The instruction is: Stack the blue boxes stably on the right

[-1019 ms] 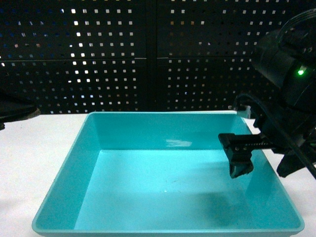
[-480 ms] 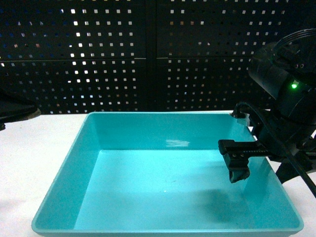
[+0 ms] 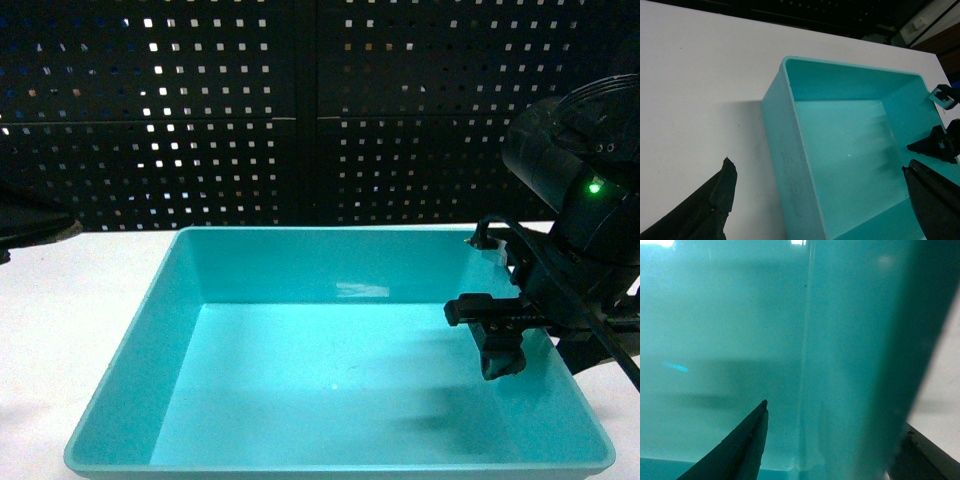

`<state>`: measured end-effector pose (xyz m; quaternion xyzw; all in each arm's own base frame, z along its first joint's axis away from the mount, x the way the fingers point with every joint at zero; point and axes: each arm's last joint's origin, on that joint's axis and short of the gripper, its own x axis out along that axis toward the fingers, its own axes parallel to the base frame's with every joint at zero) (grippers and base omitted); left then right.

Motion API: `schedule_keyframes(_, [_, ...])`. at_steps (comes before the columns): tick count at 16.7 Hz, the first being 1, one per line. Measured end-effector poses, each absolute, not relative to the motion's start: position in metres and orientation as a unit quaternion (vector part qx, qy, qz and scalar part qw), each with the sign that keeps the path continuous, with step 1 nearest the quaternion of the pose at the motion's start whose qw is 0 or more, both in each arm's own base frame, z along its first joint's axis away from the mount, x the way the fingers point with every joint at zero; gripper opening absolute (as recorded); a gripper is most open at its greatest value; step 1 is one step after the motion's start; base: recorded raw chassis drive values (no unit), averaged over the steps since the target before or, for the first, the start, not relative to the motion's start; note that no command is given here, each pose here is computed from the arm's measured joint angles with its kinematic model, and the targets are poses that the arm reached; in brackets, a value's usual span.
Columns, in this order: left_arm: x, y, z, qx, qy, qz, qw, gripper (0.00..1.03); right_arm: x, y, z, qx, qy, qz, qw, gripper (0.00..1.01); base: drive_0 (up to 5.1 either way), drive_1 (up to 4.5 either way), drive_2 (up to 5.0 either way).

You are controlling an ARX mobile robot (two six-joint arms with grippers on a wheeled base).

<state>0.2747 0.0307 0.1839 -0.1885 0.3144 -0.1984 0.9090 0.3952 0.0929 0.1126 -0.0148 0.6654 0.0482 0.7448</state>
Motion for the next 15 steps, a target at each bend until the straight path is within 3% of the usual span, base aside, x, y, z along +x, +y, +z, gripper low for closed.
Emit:
schedule_keyframes(3, [0.2747,0.0307,0.1839,-0.189,0.314,-0.198,0.909,0.98,0.3950,0.0926,0.1126,-0.016,0.666,0.045,0.744,0.47,0.0,0.00,0.0])
schedule_keyframes(5, [0.2747,0.0307,0.1839,-0.189,0.314,-0.198,0.909,0.98,0.3950,0.0928,0.1126,-0.013,0.666,0.044,0.744,0.21,0.0,0.00,0.0])
schedule_keyframes(7, [0.2747,0.0307,0.1838,-0.189,0.315,-0.198,0.909,0.98,0.3946,0.0951,0.1126,-0.011,0.666,0.044,0.745,0.02,0.0,0.00,0.0])
schedule_keyframes(11, [0.2747,0.0307,0.1839,-0.189,0.314,-0.198,0.909,0.98,0.3943,0.0953,0.1126,-0.010,0.667,0.041,0.744,0.02,0.0,0.00,0.0])
schedule_keyframes(14, [0.2747,0.0307,0.1838,-0.189,0.315,-0.198,0.909,0.98,0.3940,0.0954,0.1118,-0.005,0.675,0.016,0.737,0.02,0.0,0.00,0.0])
schedule_keyframes(15, [0.2747,0.0307,0.1839,-0.189,0.314,-0.198,0.909,0.98,0.3973,0.0980,0.1132,-0.006,0.672,0.012,0.741,0.02,0.0,0.00,0.0])
